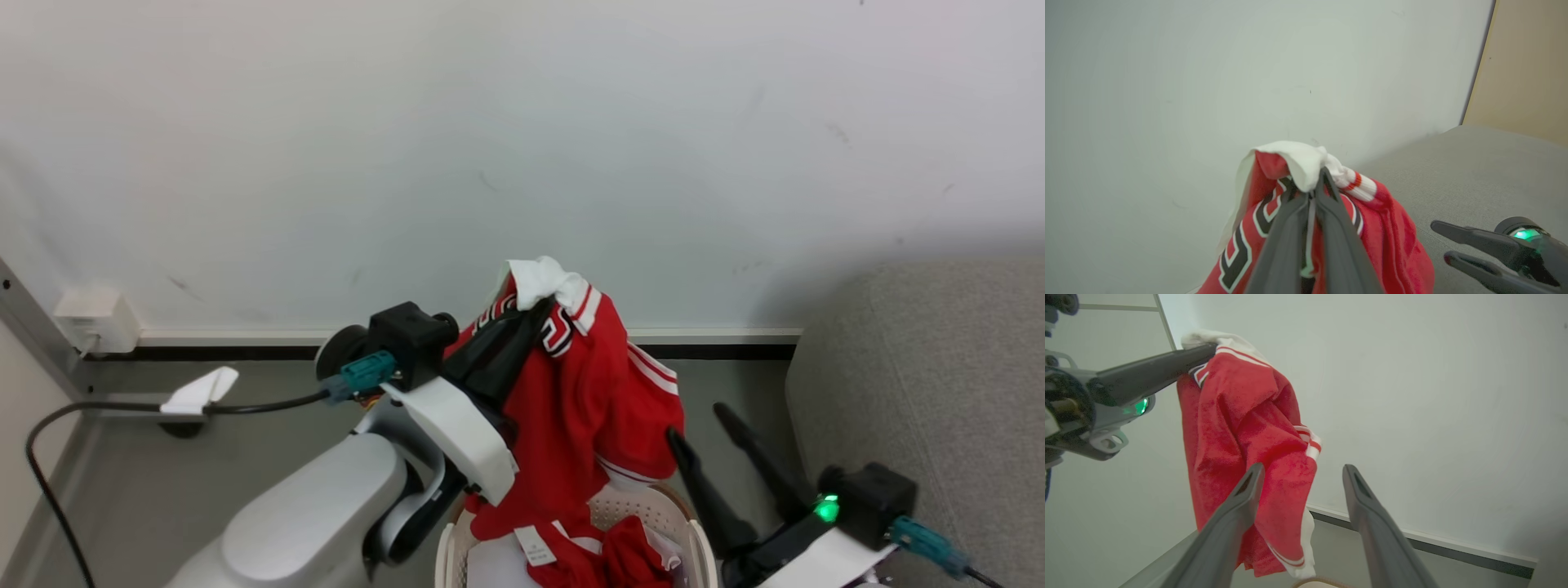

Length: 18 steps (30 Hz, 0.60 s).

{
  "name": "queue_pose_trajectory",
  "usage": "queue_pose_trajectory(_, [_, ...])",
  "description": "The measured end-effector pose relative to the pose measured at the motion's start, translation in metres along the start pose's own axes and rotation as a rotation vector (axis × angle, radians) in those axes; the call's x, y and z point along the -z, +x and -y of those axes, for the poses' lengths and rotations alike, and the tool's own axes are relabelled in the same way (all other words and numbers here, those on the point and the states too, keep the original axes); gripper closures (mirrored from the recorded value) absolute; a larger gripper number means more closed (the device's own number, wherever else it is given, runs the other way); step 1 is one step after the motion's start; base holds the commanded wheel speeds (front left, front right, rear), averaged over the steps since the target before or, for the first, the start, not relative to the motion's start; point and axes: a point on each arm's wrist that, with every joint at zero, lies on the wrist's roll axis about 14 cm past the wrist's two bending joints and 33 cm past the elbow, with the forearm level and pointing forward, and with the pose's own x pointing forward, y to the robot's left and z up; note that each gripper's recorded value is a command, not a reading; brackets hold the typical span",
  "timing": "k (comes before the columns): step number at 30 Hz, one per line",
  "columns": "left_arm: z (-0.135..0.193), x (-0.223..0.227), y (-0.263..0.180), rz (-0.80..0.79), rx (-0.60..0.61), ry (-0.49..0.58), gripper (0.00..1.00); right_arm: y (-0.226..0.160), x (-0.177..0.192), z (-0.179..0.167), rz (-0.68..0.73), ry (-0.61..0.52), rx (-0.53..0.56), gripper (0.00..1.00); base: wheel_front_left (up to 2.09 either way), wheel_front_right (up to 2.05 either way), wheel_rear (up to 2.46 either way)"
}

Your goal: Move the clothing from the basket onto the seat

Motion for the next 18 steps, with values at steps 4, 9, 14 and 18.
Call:
queue_pose_trajectory(4, [0.005, 0.0, -0.002, -0.004, 0.01, -0.005, 1.0, 0.005, 0.029, -0.014, -0.102, 0.028, -0.055, 0.0, 0.0, 0.0, 0.0])
queue_pose_trajectory(9, [0.011, -0.005, -0.005, 0.004, 0.02, -0.007, 1.0, 0.013, 0.057, -0.03, -0.21, 0.05, -0.116, 0.0, 0.0, 0.0, 0.0])
queue_pose_trajectory(14, [0.016, -0.007, -0.009, 0.006, 0.025, -0.011, 1.0, 0.032, 0.06, -0.052, -0.23, 0.038, -0.189, 0.0, 0.0, 0.0, 0.0])
queue_pose_trajectory(18, [0.02, -0.008, -0.013, 0.003, 0.027, -0.02, 1.0, 0.044, 0.06, -0.068, -0.23, 0.036, -0.231, 0.0, 0.0, 0.0, 0.0])
